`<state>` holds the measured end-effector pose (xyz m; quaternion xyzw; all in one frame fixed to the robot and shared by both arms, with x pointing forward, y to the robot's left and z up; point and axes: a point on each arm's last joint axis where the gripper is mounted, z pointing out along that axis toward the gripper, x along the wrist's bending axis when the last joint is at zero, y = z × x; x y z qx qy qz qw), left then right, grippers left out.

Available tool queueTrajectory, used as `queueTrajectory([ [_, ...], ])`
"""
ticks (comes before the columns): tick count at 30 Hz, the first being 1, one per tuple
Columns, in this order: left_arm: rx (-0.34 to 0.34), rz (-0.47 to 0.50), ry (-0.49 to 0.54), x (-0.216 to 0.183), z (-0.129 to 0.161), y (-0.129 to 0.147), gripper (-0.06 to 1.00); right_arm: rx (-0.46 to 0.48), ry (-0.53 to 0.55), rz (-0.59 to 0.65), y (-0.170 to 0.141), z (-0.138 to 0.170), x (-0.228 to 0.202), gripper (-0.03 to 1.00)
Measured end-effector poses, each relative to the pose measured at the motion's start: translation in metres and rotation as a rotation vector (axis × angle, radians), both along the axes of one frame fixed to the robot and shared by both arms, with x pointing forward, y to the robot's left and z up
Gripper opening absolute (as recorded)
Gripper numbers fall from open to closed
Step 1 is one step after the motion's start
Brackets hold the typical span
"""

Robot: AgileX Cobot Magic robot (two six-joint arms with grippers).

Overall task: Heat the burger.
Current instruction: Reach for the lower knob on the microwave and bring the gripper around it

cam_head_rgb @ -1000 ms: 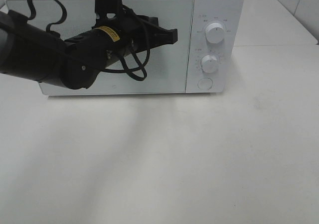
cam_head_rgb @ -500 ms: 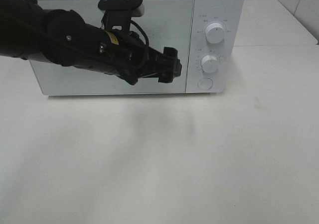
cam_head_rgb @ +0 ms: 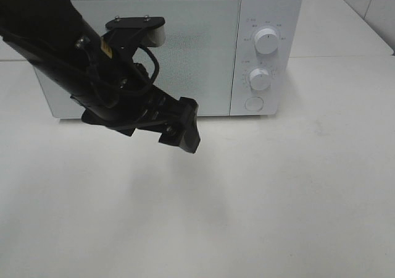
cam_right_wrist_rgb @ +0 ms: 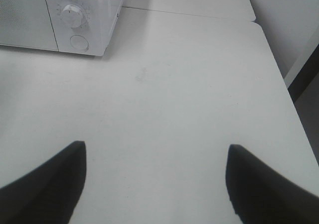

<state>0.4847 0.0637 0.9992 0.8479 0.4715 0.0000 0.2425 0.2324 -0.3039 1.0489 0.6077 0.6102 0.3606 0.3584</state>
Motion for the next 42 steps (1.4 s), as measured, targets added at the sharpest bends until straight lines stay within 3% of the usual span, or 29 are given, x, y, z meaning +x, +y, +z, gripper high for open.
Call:
queueTrajectory([
  [4,0.036,-0.013,0.057,-0.006,0.004,0.007,0.99,0.0,0.0,0.0,0.0,0.0,0.0,0.75],
  [10,0.084,0.042,0.115,0.0,0.018,0.041,0.99,0.0,0.0,0.0,0.0,0.0,0.0,0.75],
  [18,0.1,0.217,0.142,0.015,0.05,0.125,0.99,0.0,0.0,0.0,0.0,0.0,0.0,0.75],
  [23,0.109,0.302,0.173,0.011,0.062,0.164,0.99,0.0,0.0,0.0,0.0,0.0,0.0,0.75],
  [28,0.103,0.358,0.169,-0.006,0.065,0.183,0.99,0.0,0.0,0.0,0.0,0.0,0.0,0.75],
  [36,0.157,0.36,0.255,-0.054,0.032,0.195,0.99,0.0,0.0,0.0,0.0,0.0,0.0,0.75],
  [42,0.177,0.36,0.262,-0.079,0.019,0.199,0.99,0.0,0.0,0.0,0.0,0.0,0.0,0.75],
])
